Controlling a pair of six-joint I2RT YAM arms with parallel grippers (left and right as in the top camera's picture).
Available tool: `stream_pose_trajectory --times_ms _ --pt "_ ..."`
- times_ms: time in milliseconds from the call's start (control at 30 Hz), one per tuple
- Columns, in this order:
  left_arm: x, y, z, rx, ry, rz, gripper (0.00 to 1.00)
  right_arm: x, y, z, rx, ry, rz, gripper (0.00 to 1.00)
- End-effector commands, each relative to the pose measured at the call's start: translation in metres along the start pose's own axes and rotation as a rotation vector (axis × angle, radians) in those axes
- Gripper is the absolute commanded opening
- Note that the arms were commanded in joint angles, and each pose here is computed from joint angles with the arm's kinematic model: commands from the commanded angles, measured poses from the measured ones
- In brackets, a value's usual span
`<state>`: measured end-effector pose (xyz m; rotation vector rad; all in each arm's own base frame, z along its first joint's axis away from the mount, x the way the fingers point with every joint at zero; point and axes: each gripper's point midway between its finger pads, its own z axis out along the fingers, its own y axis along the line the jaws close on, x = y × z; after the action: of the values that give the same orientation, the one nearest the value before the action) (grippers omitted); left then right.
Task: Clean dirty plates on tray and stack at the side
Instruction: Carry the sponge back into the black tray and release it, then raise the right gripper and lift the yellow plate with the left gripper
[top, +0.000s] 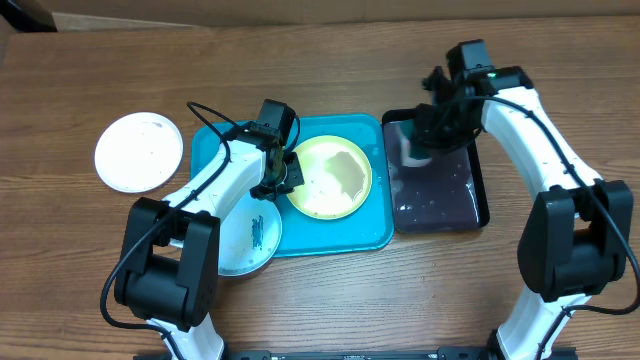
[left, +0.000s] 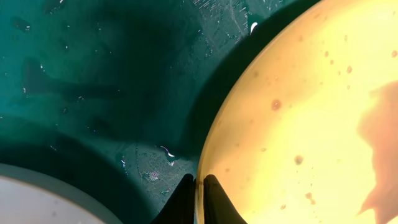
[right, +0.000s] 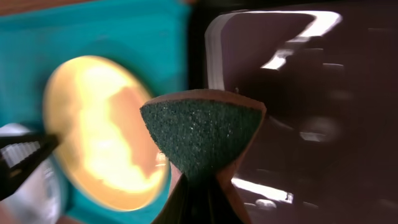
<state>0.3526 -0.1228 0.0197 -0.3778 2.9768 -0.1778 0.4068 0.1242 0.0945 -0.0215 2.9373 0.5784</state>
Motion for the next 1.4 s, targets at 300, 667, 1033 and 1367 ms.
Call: stream_pose_trajectory --times_ms 300,667,1033,1367 --pt "-0.001 -0.004 0.003 0.009 0.007 0.018 0.11 0.016 -0.059 0.012 0.286 -0.025 -0.001 0.04" --pt "-0.001 -0.004 0.003 0.01 0.006 0.018 0.15 -0.004 -0.056 -0.009 0.279 -0.09 0.03 0.58" --pt "-0.001 -0.002 0.007 0.012 0.02 0.005 0.13 -0.025 -0.089 -0.053 0.293 -0.158 0.16 1.0" --pt "-0.001 -0.002 0.007 0.014 0.018 0.006 0.04 -0.025 -0.092 -0.054 0.294 -0.161 0.166 1.0"
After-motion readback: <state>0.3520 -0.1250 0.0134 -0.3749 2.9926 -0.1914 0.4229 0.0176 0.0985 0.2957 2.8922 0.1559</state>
